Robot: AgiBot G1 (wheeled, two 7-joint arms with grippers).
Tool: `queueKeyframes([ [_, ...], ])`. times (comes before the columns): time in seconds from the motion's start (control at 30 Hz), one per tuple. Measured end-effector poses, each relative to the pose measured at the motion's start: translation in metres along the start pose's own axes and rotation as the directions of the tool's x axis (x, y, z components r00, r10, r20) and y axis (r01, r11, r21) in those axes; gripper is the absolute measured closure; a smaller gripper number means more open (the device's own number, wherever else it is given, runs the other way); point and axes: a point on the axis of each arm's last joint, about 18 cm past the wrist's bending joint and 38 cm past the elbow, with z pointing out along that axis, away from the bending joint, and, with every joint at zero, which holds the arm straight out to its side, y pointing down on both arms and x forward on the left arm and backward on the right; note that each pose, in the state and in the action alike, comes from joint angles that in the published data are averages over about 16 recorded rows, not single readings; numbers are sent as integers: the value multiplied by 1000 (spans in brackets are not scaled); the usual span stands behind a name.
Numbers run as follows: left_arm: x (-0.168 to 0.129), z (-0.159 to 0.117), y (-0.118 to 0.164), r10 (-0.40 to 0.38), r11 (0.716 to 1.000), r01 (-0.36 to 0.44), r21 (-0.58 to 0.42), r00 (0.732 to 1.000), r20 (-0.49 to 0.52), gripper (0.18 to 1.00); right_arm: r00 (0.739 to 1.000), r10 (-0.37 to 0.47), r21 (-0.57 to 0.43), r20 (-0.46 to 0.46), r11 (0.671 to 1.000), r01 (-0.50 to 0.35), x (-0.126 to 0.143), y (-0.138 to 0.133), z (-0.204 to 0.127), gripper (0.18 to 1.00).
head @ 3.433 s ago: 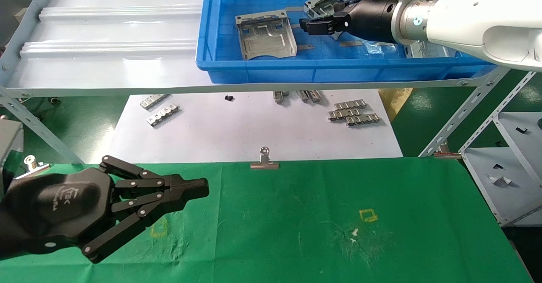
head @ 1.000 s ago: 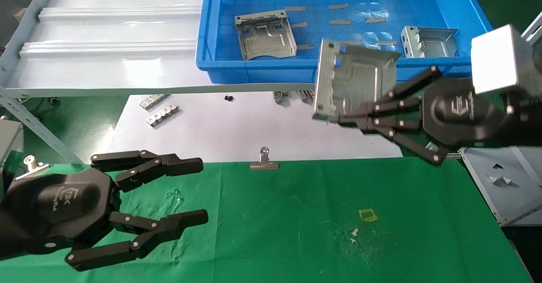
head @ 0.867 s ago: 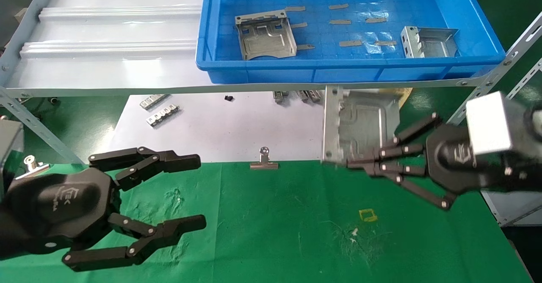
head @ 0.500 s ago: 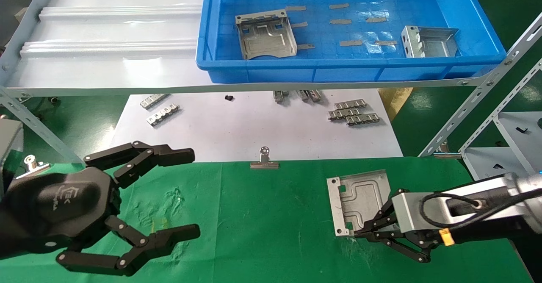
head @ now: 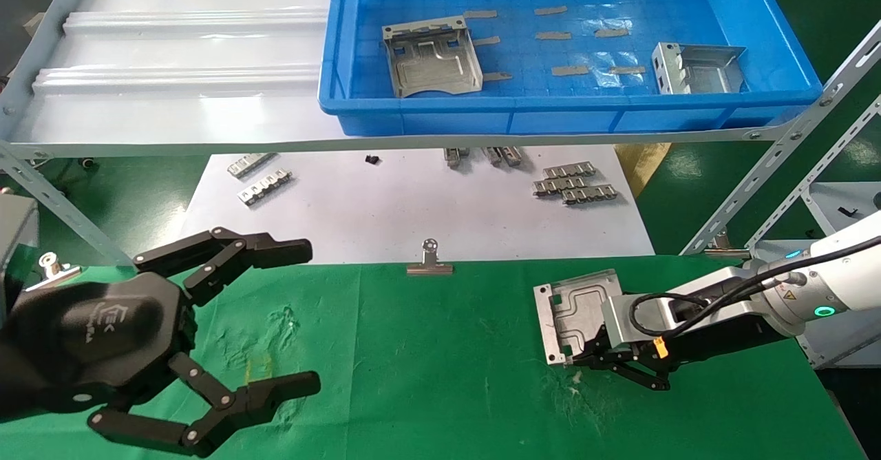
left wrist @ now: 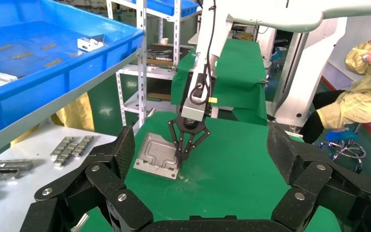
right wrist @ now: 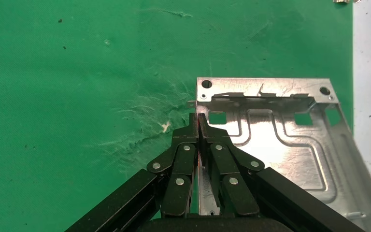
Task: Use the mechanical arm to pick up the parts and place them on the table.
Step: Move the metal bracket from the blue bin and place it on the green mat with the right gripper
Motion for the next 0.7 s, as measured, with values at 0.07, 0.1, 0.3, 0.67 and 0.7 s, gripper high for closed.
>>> queueKeyframes([
  [0.07, 0, 0, 0, 0, 1000, 0, 0, 1000, 0, 192, 1000, 5, -4, 6, 1000, -5, 0, 4, 1, 987],
  [0.1, 0, 0, 0, 0, 1000, 0, 0, 1000, 0, 188, 1000, 8, -6, 9, 1000, -8, -1, 5, 1, 987],
  [0.3, 0, 0, 0, 0, 1000, 0, 0, 1000, 0, 184, 999, 17, -24, 28, 1000, -17, -5, 16, 3, 987],
  [0.67, 0, 0, 0, 0, 1000, 0, 0, 1000, 0, 184, 999, 21, -73, 40, 997, -18, -8, 29, 6, 984],
  [0.7, 0, 0, 0, 0, 1000, 0, 0, 1000, 0, 184, 999, 20, -77, 39, 997, -17, -7, 30, 7, 982],
])
